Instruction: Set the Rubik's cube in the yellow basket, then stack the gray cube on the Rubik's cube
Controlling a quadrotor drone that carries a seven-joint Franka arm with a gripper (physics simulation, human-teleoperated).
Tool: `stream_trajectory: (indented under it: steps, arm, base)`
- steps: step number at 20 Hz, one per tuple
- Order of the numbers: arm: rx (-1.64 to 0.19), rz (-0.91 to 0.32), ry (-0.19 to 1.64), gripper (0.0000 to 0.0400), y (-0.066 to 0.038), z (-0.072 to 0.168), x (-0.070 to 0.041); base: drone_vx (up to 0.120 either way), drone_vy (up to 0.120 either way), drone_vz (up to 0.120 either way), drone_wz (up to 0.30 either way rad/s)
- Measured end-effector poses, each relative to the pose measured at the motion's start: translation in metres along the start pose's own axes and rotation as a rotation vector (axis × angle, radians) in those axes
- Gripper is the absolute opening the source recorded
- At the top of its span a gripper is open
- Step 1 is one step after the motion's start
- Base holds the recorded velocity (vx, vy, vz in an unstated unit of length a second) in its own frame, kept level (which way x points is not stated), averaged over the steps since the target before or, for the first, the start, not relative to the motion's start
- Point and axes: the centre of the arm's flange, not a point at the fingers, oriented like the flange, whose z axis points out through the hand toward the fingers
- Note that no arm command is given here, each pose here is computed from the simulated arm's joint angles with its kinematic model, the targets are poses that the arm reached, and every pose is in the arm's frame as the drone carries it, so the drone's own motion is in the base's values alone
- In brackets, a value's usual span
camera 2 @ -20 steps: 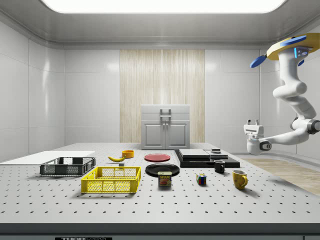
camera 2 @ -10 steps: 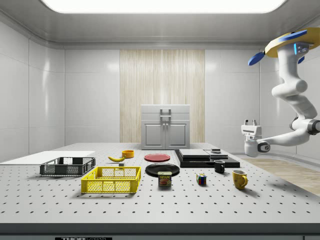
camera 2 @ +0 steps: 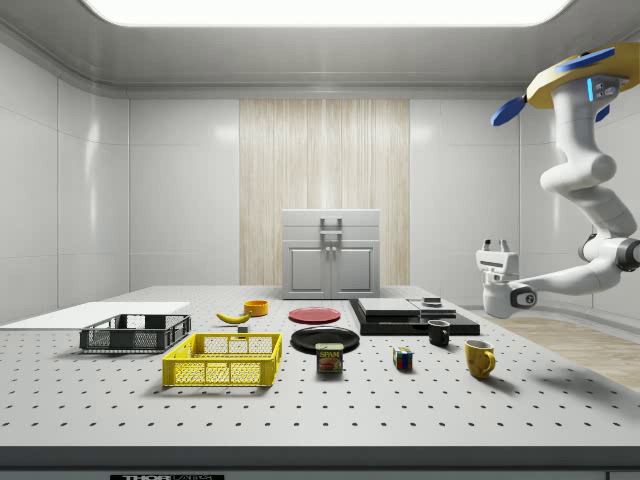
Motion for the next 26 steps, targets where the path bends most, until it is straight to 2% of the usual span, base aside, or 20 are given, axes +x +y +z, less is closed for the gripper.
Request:
stream_trajectory:
  steps: [10, 16, 21, 24, 26]
  arm:
    - [-0.033, -0.001, 0.044, 0.0400, -0.003, 0.000, -0.004]
    - [-0.112, -0.002, 0.129, 0.0400, -0.011, 0.001, -0.013]
    - [-0.278, -0.006, 0.299, 0.0400, -0.027, 0.008, -0.029]
    - [-0.462, -0.009, 0.485, 0.0400, -0.042, 0.022, -0.045]
    - [-0.634, -0.013, 0.657, 0.0400, -0.054, 0.039, -0.057]
  base:
    - [0.120, 0.040, 0.000, 0.000]
    - [0.120, 0.000, 0.000, 0.000]
    - [0.120, 0.000, -0.056, 0.000]
    - [0.120, 0.000, -0.093, 0.000]
    - [0.120, 0.000, -0.120, 0.000]
